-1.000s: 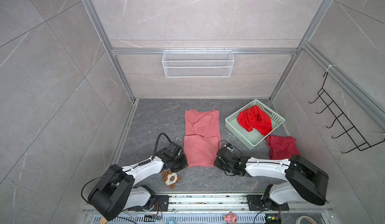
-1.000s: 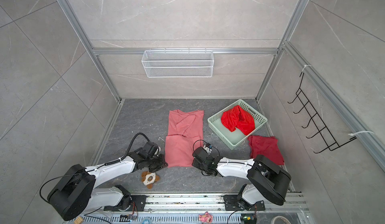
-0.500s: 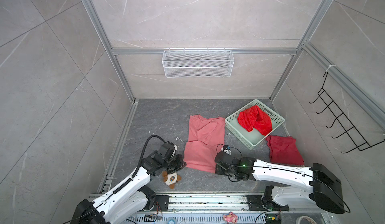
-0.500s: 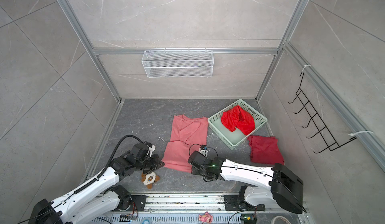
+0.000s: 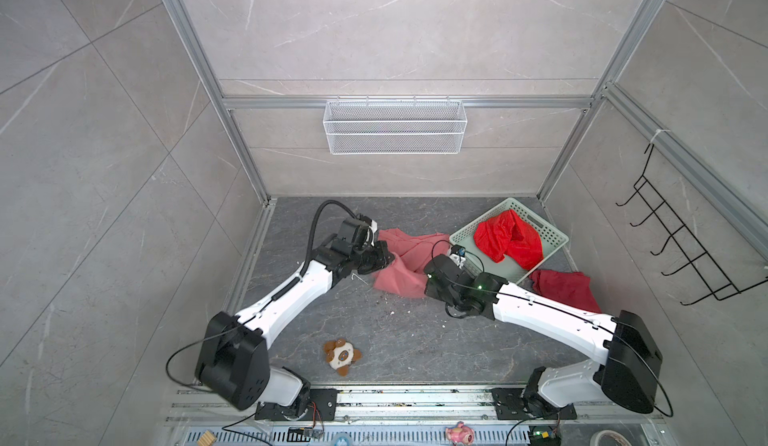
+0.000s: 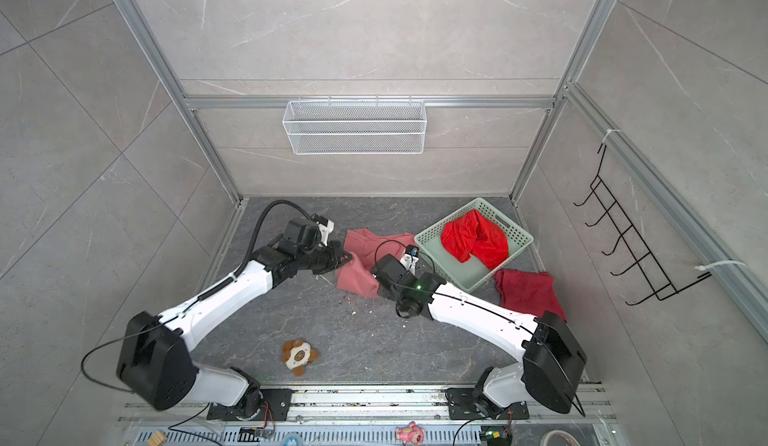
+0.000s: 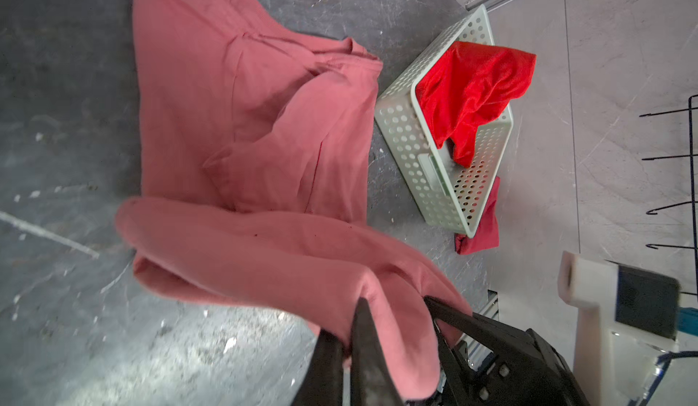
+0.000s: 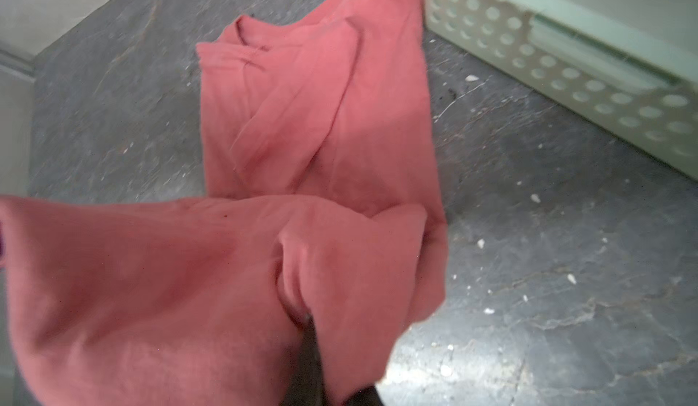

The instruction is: Fold and stack the t-shirts

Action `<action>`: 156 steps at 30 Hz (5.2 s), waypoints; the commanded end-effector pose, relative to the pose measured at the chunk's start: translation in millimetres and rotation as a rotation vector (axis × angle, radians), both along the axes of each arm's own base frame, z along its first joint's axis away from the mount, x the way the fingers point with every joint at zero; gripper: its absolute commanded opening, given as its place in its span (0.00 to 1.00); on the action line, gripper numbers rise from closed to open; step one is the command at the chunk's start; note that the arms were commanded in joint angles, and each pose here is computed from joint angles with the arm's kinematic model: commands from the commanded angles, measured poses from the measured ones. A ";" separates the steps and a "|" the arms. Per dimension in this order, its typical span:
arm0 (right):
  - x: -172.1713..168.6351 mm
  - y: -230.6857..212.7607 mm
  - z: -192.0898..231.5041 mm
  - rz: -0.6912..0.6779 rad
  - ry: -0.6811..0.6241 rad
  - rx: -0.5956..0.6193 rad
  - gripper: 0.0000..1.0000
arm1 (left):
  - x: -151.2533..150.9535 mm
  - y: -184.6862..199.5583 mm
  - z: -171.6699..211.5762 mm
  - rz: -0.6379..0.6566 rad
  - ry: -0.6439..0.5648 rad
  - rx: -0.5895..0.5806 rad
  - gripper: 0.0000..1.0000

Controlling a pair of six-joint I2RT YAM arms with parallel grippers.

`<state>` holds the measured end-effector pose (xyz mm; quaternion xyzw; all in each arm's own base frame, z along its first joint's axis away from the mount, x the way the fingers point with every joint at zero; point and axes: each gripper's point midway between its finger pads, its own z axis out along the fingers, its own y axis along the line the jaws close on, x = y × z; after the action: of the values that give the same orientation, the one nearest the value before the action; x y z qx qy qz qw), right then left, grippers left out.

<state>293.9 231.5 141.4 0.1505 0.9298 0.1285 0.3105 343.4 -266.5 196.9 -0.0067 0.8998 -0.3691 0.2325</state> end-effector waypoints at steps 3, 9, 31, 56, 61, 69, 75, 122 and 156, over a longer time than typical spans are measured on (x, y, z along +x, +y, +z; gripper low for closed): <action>55.5 12.9 9.5 0.008 -0.040 0.000 0.09 | 62.2 -16.5 23.8 -0.069 -0.101 -0.087 0.00; 114.6 11.0 -5.3 -0.085 0.012 0.013 0.13 | 125.3 -12.8 -7.3 -0.023 -0.028 -0.139 0.00; 168.8 24.3 -10.1 -0.016 -0.133 -0.020 0.50 | 237.4 24.1 -64.2 0.106 0.009 -0.160 0.61; 95.2 116.8 -144.9 0.552 0.166 -0.017 0.42 | 13.1 35.9 -158.6 0.166 0.386 -0.028 0.59; 43.0 125.4 -148.4 0.728 0.217 -0.050 0.41 | -53.9 47.8 -138.4 0.157 0.409 -0.021 0.59; 22.2 82.6 -96.2 0.536 0.124 -0.075 0.45 | -53.5 114.1 -58.8 0.229 0.148 0.237 0.65; 46.0 82.2 -29.7 0.493 -0.048 -0.080 0.48 | -12.6 133.6 -53.1 0.272 0.035 0.315 0.64; 87.0 37.4 -67.9 0.283 0.004 -0.084 0.01 | 42.3 79.7 -108.0 0.131 0.043 0.168 0.00; 186.9 44.7 -57.3 0.209 -0.089 -0.178 0.23 | 109.8 100.3 -113.0 0.328 0.047 0.148 0.00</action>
<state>460.0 279.4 80.9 0.0087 0.9383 0.0952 0.3324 429.7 -175.3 75.7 -0.1109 0.9273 -0.2600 0.2454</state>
